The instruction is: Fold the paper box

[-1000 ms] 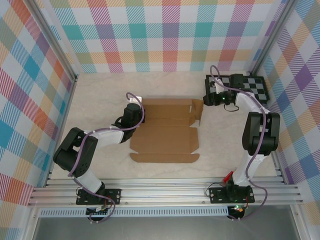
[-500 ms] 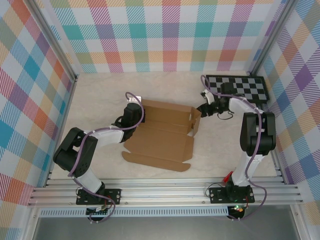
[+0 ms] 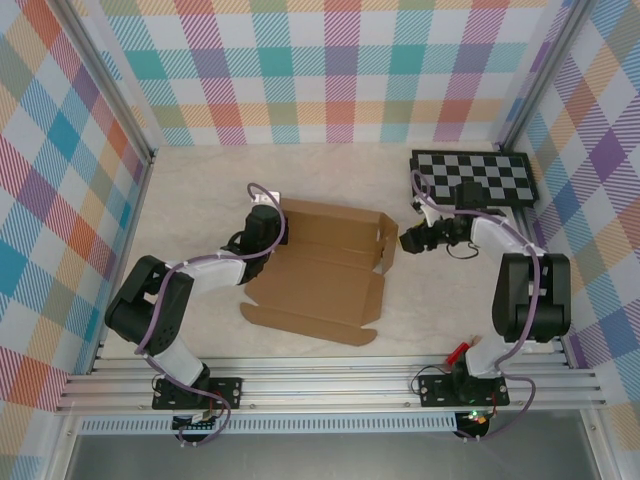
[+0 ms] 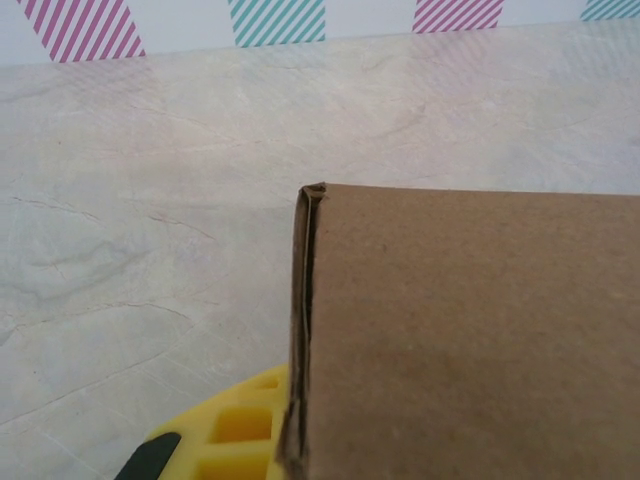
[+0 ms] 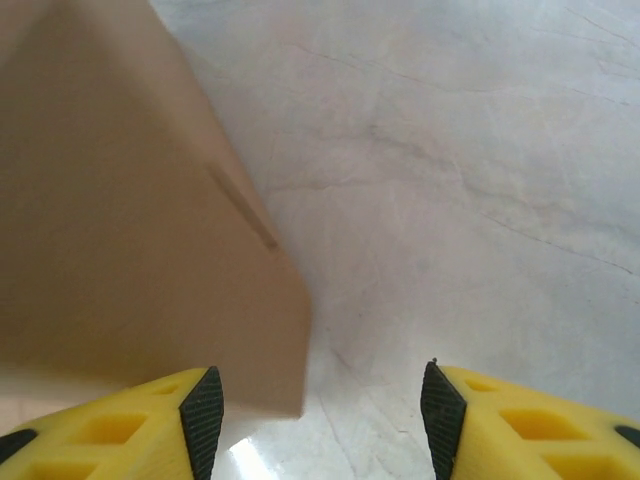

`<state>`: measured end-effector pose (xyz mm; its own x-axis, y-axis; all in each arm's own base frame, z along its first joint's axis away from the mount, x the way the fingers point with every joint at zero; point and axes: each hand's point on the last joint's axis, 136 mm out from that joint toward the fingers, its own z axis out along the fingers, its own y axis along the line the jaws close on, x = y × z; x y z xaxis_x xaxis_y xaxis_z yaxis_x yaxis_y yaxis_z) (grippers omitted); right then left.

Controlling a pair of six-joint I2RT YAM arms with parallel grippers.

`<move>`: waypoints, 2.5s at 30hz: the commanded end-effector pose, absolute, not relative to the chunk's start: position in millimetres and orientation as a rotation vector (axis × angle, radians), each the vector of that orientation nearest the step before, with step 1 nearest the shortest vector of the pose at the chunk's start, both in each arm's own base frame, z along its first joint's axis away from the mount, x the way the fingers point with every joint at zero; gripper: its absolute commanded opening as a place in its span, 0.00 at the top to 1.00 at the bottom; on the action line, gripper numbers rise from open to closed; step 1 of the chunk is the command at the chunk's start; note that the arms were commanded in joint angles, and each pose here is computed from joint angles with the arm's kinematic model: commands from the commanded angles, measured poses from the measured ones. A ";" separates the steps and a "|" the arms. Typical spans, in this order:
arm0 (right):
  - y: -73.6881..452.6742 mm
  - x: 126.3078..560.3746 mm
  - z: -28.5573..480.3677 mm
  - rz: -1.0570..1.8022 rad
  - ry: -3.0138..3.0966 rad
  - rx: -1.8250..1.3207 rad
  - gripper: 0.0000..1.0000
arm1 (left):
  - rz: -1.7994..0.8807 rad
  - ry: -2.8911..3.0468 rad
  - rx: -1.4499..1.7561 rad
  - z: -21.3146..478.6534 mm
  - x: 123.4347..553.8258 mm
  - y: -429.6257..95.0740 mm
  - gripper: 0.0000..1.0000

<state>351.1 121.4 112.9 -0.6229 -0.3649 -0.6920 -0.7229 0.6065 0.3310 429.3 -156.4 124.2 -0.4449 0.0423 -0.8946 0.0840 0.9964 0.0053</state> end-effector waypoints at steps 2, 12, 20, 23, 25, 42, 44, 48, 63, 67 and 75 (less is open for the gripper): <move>141.9 336.3 139.3 0.941 2.073 -0.987 0.41 | -0.022 2.086 0.051 113.3 426.1 -142.0 1.00; 146.3 342.9 165.0 0.945 1.990 -0.995 0.40 | -0.070 2.079 0.095 117.0 424.3 -150.2 1.00; 94.4 372.2 199.6 0.697 1.886 -1.021 0.38 | -0.093 2.067 0.170 122.1 425.4 -156.7 1.00; 86.7 377.0 191.2 0.690 1.867 -1.111 0.39 | -0.159 2.018 0.212 133.1 426.8 -167.3 1.00; 94.0 369.7 190.2 0.726 1.778 -1.206 0.39 | -0.198 1.989 0.238 140.4 427.0 -173.9 1.00; 148.7 324.4 152.6 0.807 1.647 -1.469 0.35 | -0.275 1.937 0.261 152.1 430.4 -185.4 1.00; 155.6 320.9 155.6 0.841 1.641 -1.471 0.36 | -0.287 1.939 0.251 150.8 430.4 -185.9 1.00; 167.8 320.0 165.2 0.912 1.665 -1.433 0.40 | -0.261 1.958 0.170 148.9 432.0 -176.4 1.00; 191.0 293.8 163.4 1.030 1.717 -1.317 0.33 | -0.180 2.022 -0.120 138.1 431.4 -145.1 1.00; 189.4 291.0 159.6 1.027 1.737 -1.326 0.33 | -0.178 2.020 -0.129 138.2 431.9 -144.5 1.00; 188.2 267.7 195.4 1.173 1.624 -1.321 0.27 | -0.153 2.045 -0.093 134.7 432.1 -144.5 1.00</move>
<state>293.0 182.2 157.6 -0.2376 -0.4153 -0.8781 -0.9691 0.1635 0.1849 426.5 -158.2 124.2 -0.4781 -0.0994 -0.8727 0.0740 0.9855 -0.1528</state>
